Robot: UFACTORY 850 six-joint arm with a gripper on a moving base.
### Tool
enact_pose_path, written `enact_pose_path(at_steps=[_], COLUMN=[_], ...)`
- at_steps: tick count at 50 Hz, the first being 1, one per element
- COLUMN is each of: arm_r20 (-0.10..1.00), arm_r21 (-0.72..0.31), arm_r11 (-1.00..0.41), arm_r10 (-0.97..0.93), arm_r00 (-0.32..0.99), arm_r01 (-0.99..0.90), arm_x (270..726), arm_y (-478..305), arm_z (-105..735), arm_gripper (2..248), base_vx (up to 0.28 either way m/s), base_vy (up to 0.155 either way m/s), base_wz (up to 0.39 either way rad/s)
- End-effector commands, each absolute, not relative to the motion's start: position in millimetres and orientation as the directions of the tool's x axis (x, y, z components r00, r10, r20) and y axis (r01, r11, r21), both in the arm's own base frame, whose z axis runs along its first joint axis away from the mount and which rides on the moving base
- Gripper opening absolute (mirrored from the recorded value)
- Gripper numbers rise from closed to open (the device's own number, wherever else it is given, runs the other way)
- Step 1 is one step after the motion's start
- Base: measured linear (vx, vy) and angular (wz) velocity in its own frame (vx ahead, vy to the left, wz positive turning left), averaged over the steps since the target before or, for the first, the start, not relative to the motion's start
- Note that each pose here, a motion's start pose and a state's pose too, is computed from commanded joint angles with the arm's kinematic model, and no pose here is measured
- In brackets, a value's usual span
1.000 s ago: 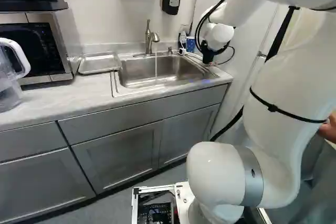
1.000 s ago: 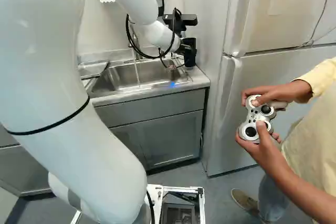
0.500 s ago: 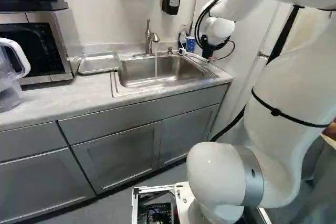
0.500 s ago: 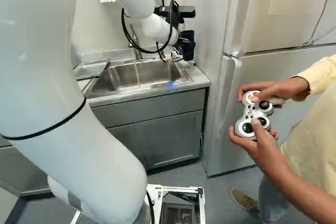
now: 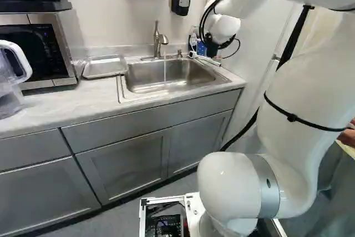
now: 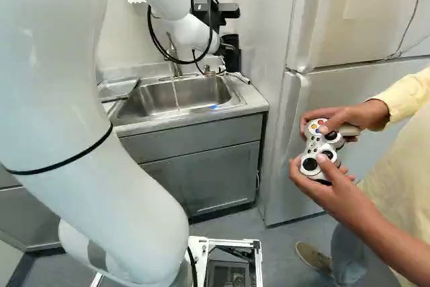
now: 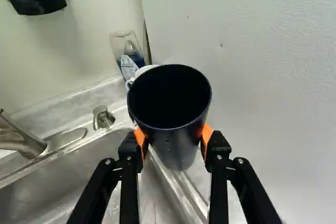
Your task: Rinse the cup and place it in the tray
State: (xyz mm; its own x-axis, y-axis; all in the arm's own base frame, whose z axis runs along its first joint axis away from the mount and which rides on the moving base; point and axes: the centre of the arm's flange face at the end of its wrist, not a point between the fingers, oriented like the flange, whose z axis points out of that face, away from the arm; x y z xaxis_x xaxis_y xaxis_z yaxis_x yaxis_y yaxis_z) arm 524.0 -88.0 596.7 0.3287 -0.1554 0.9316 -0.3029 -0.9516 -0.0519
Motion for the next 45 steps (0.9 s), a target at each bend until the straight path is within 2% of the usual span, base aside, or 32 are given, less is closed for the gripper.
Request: enact_pose_path(at_steps=[45], arm_r20=[0.899], arm_r21=[-0.065], arm_r11=[-0.978], arm_r10=[-0.143], arm_r00=[0.413], arm_r01=[-0.198], arm_x=[511.9], arm_y=[-41.7], arm_z=[590.3], arm_gripper=[120], base_vx=[0.000], base_vy=[0.000], base_wz=[0.000])
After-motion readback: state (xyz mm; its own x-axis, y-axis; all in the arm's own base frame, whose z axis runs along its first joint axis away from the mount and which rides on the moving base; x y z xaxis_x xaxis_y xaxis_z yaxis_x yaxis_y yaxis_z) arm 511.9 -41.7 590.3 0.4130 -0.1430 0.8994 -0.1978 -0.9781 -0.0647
